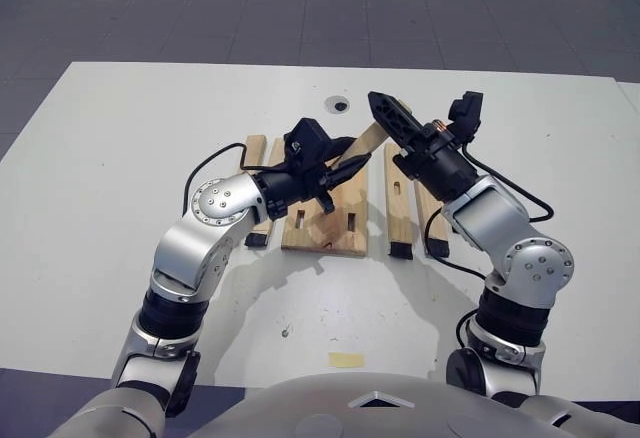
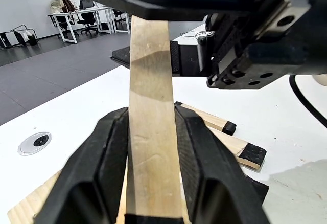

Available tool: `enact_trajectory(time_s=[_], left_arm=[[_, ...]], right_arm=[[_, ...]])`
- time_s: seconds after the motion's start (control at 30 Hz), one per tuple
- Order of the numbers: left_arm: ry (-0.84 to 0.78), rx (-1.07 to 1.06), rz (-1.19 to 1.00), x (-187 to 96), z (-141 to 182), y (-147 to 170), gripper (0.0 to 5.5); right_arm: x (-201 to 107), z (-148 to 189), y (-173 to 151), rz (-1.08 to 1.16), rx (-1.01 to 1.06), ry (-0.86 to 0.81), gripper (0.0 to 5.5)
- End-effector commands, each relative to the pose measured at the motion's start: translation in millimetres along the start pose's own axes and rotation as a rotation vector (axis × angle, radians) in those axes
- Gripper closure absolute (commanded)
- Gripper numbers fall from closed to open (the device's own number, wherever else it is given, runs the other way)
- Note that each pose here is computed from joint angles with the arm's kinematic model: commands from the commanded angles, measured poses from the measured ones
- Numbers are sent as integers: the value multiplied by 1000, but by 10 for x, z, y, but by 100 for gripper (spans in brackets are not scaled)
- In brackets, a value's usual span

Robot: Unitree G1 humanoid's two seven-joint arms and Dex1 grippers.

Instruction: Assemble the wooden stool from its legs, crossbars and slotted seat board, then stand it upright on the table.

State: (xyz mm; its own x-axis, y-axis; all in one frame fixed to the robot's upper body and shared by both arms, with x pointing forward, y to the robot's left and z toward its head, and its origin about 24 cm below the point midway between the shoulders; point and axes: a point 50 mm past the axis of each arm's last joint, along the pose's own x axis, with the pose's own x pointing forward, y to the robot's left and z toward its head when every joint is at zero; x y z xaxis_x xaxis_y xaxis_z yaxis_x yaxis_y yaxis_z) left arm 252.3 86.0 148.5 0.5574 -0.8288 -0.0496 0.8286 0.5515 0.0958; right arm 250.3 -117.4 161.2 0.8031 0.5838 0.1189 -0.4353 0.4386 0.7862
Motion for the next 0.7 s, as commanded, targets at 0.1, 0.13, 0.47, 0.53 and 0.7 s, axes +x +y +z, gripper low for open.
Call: enact_trajectory(time_s=[0.1,0.13,0.47,0.53,0.7], left_arm=[[18,21,21,-15,-18,13,421],[16,16,17,-14,-14,10,421],[23,41,24,-14,-16,21,421],[33,39,39,-13,-30,43,421],[3,-21,105,-63,14,183,321]], right_arm=[[-20,-33,25,-2,23,-1,394],[-19,-37,28,-2,28,-3,415],[-9,-37,-5,-45,30,-15,510],[-7,-20,-34,-65,23,-30,510],[-116,168,-249,-223,-72,-210,510]])
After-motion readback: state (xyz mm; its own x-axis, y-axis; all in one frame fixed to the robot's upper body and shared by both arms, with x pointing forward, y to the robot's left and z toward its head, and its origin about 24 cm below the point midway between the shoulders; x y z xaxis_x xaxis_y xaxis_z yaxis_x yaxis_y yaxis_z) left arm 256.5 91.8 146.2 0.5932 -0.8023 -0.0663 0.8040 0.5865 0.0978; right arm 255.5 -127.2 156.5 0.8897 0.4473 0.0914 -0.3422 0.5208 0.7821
